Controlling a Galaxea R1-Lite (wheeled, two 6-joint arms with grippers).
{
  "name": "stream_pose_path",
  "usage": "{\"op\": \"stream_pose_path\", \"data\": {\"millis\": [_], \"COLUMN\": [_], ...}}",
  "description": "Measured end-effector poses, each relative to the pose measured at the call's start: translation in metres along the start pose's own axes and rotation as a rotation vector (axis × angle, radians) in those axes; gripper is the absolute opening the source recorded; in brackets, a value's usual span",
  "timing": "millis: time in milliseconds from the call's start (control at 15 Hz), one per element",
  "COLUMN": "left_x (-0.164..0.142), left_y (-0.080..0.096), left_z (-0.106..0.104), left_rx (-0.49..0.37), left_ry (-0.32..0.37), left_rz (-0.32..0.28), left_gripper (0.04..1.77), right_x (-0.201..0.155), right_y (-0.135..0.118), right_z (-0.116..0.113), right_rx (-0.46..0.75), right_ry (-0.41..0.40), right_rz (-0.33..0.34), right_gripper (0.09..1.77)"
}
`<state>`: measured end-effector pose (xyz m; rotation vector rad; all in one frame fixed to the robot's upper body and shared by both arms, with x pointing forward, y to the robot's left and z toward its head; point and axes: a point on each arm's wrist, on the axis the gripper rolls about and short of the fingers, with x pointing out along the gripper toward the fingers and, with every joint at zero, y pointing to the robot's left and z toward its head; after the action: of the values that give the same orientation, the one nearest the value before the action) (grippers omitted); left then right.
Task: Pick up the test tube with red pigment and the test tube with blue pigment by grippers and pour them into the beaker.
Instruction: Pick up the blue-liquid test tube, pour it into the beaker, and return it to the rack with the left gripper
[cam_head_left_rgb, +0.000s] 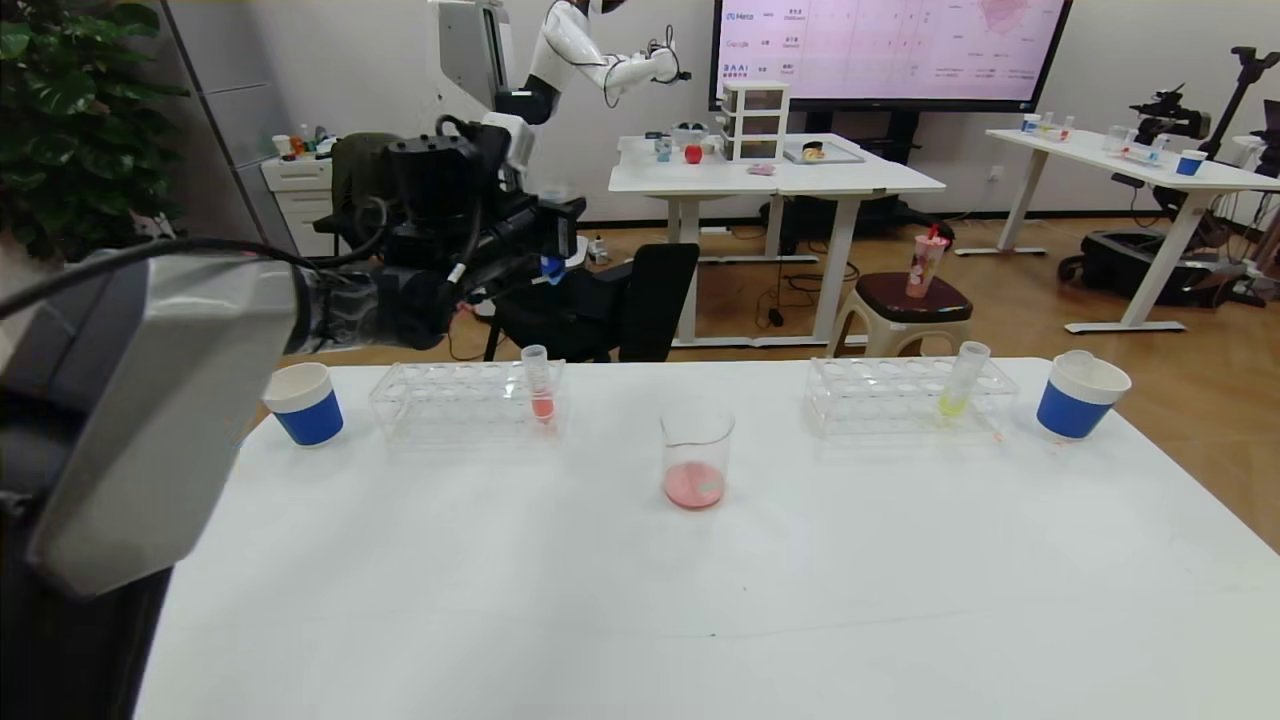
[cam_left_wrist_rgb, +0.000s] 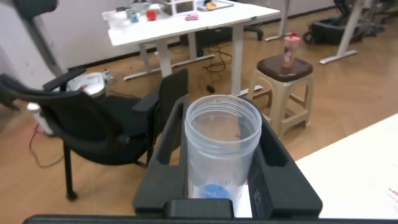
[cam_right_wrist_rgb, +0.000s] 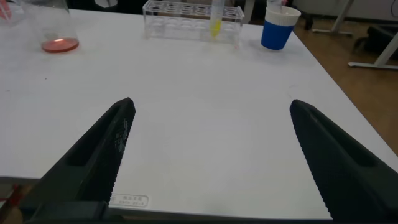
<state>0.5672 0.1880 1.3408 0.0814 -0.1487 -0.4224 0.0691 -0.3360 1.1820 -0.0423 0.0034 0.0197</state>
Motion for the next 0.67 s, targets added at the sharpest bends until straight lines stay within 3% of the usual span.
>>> {"op": "stream_pose_path", "data": {"millis": [133, 333, 533, 667], "left_x": [0.013, 0.022, 0.027, 0.029], "left_y": [-0.021, -0.035, -0.040, -0.043], "left_z": [-0.017, -0.042, -0.056, -0.068], "left_rx": [0.036, 0.131, 0.225, 0.311], "left_ry": [0.004, 0.002, -0.105, -0.177], "left_rz": [-0.108, -0.181, -0.238, -0.314], "left_gripper": [0.53, 0.53, 0.53, 0.53], "right_x": [0.000, 0.000, 0.000, 0.000], "right_y": [0.000, 0.000, 0.000, 0.000], "right_z": [0.000, 0.000, 0.000, 0.000], "right_rx": [0.000, 0.000, 0.000, 0.000], "right_ry": [0.000, 0.000, 0.000, 0.000], "right_rz": [0.000, 0.000, 0.000, 0.000], "right_gripper": [1.73, 1.74, 1.74, 1.74]}}
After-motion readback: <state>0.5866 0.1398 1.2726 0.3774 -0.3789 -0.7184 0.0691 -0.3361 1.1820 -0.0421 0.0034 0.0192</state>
